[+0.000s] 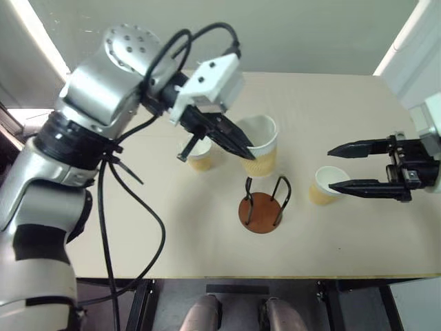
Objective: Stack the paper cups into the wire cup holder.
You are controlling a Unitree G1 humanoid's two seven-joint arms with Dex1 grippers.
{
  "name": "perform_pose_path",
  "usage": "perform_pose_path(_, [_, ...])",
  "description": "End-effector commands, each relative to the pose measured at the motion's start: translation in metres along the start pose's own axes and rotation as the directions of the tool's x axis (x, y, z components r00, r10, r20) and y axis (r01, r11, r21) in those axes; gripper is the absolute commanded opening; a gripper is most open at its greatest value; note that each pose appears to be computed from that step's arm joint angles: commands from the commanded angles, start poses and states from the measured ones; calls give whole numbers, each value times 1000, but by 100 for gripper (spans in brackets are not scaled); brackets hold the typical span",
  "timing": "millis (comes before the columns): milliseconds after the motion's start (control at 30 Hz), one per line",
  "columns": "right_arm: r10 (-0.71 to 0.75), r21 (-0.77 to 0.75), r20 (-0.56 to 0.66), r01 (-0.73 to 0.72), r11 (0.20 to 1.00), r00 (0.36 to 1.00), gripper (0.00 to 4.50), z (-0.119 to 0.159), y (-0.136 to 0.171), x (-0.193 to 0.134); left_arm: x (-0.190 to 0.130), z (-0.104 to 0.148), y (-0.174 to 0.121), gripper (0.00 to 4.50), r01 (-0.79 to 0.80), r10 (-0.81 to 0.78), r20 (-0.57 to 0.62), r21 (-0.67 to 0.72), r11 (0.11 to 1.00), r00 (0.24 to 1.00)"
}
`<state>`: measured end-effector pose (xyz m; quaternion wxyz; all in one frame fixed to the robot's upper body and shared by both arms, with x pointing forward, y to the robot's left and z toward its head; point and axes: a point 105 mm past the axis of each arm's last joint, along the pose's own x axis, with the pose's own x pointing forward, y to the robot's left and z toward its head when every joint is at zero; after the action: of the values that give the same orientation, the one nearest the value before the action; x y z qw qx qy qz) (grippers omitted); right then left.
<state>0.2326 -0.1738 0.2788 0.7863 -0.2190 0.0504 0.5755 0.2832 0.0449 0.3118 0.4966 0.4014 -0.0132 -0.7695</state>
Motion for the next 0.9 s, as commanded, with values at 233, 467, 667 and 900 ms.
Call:
perform_pose_path(233, [-86, -36, 6, 86, 996, 996, 328, 10, 13, -9, 22, -1, 6, 3, 109, -110, 4, 84, 990, 994])
perform_pose_path(467, [-119, -26, -5, 119, 993, 993, 328, 7, 17, -12, 37, -14, -3, 3, 188, -186, -30, 91, 978, 982])
perform_pose_path(667, [-132, -5, -36, 131, 991, 991, 328, 1, 15, -10, 47, -18, -12, 3, 241, -240, -22, 76, 968, 971])
perform_pose_path(900, [-156, 10, -55, 157, 988, 986, 328, -4, 2, -3, 42, -12, -5, 206, 189, -191, 24, 71, 979, 981])
